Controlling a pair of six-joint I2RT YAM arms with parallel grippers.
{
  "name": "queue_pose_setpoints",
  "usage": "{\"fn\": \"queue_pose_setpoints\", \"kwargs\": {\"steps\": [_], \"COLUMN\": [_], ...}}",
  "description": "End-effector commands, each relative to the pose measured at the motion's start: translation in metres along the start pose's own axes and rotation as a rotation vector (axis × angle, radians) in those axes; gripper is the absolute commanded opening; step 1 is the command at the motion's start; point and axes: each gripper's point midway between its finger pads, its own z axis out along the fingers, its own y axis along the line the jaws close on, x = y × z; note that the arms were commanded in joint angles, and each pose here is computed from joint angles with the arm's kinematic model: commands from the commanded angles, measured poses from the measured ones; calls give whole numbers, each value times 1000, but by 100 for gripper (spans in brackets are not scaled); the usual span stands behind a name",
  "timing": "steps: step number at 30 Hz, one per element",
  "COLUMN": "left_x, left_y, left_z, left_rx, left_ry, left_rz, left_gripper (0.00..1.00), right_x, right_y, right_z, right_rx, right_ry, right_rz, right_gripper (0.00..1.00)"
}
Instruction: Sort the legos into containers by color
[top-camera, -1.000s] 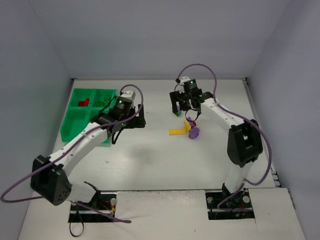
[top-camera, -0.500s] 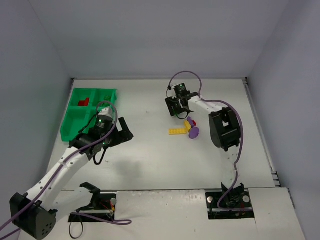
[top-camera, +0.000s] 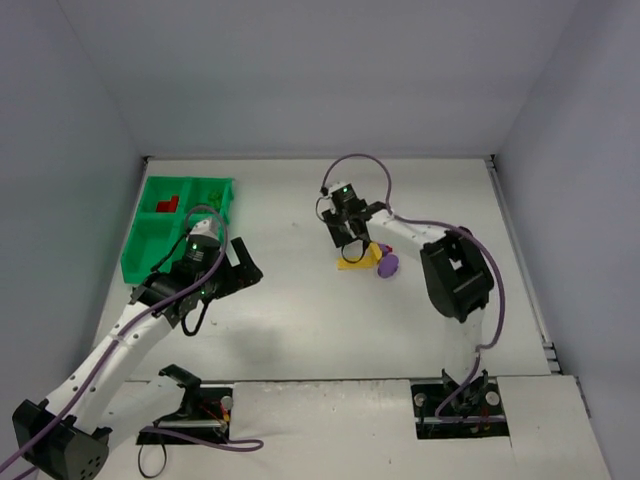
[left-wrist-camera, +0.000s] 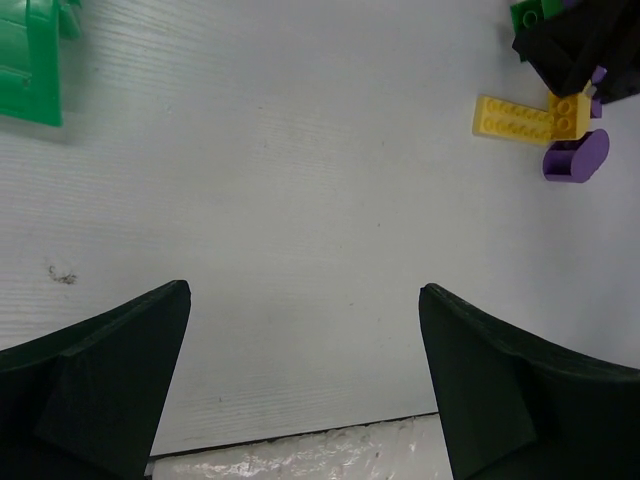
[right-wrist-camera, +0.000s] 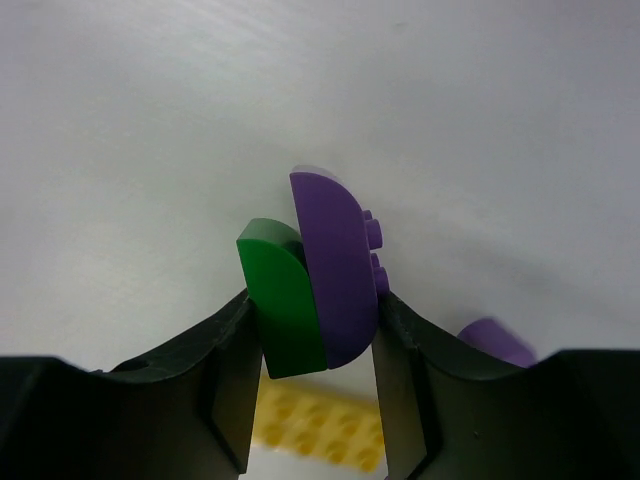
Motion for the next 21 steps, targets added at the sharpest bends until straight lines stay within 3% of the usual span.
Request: {"fn": "queue_pose_setpoints", "kwargs": {"steps": [1,5,9,15,18,21], "left_x": [-20,-19,-13,-5,-2,-1], "left_y": [-7,-4,-1,-2,0,0], "left_z": [-11,-10,-6,0,1,2], "left_rx": [-2,-15,-8,5,2,1], "left_ry": [-64,-68,-63,-40,-36,-35], "left_rz": [-30,-48,-74,-111,-125,-138], "left_gripper": [91,91,91,91,91,90], "right_x": [-54,-15,19,65,83,91], "right_y": [42,90,135,163,172,183], "right_z": [-81,-101,-115,-108,-103,-100], "right_rx": [-12,-121,-100,-55,-20,-31], "right_ry": [-224,-190,-187,-138,-114,-90], "right_rz": [40,143,115,179,194,193], "right_gripper": [0,0,0,1,5,17]}}
